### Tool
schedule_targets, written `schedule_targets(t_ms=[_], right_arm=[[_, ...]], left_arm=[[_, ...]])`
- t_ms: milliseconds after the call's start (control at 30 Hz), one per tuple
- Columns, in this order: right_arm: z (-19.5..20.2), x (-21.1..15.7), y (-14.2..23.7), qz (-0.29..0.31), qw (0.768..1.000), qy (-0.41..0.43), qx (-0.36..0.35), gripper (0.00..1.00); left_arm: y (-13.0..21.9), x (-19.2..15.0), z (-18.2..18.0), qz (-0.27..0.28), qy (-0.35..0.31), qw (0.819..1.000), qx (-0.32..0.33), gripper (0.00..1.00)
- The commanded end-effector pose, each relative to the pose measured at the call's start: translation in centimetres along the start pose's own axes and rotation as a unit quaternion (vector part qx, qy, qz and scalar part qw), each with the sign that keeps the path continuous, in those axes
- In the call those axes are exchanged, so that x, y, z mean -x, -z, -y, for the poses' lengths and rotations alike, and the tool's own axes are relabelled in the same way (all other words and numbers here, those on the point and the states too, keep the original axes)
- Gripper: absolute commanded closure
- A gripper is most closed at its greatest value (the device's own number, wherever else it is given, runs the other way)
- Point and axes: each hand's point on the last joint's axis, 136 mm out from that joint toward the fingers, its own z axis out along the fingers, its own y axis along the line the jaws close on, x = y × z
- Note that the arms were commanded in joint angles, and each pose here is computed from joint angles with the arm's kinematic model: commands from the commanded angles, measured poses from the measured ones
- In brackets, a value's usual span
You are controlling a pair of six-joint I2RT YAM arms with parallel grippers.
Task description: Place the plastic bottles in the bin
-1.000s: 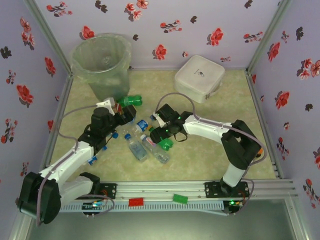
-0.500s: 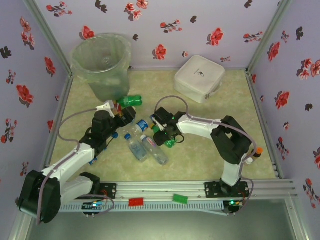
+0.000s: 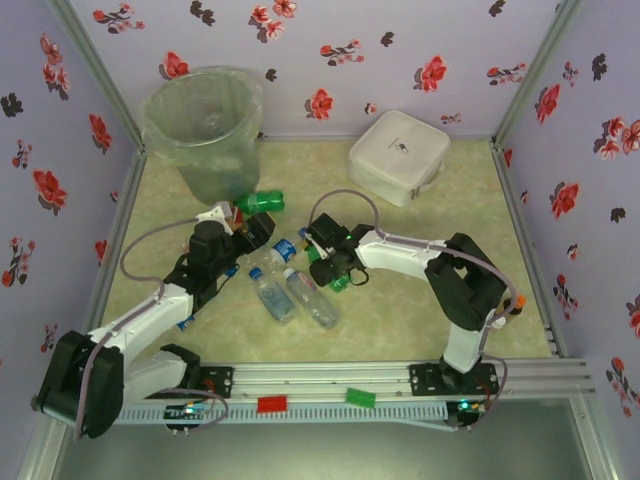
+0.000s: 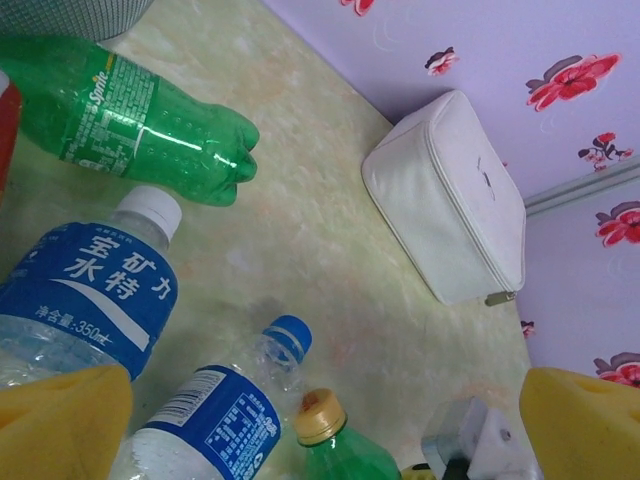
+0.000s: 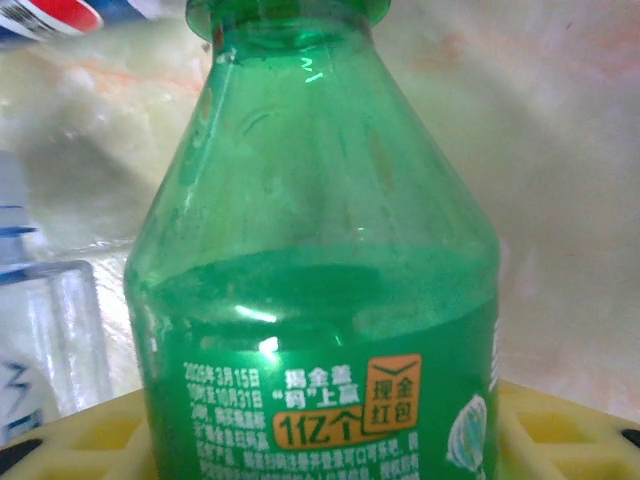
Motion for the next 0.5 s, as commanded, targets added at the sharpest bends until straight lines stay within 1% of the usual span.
schedule_targets(t_ms=[0, 100, 200, 333, 467], right_arm=[[-0.3, 2.6, 3.6, 0.071, 0.997, 0.009, 0.002, 0.49], [-0.4, 3.6, 6.0, 0.109, 0.994, 0.002, 0.009, 0.50], [-1.0, 4.9, 8.4, 0.151, 0.988, -0.007, 0.031, 0.50], [-2.0, 6.8, 11.3, 0.219, 0.973, -0.021, 0.068, 0.50], [-2.7, 8.2, 13.0, 0.270, 0.957, -0.034, 0.096, 0.51]], left_arm=[[0.0, 1.2, 3.2, 0.017, 0.012, 0.999, -0.044, 0.00], [0.1, 1.0, 5.4, 0.011, -0.002, 0.998, -0.067, 0.00], [0.1, 0.6, 7.3, 0.007, -0.017, 0.996, -0.089, 0.00], [-0.1, -0.2, 9.6, -0.001, -0.029, 0.993, -0.118, 0.00], [-0.3, -0.5, 11.3, -0.004, -0.036, 0.990, -0.137, 0.00]])
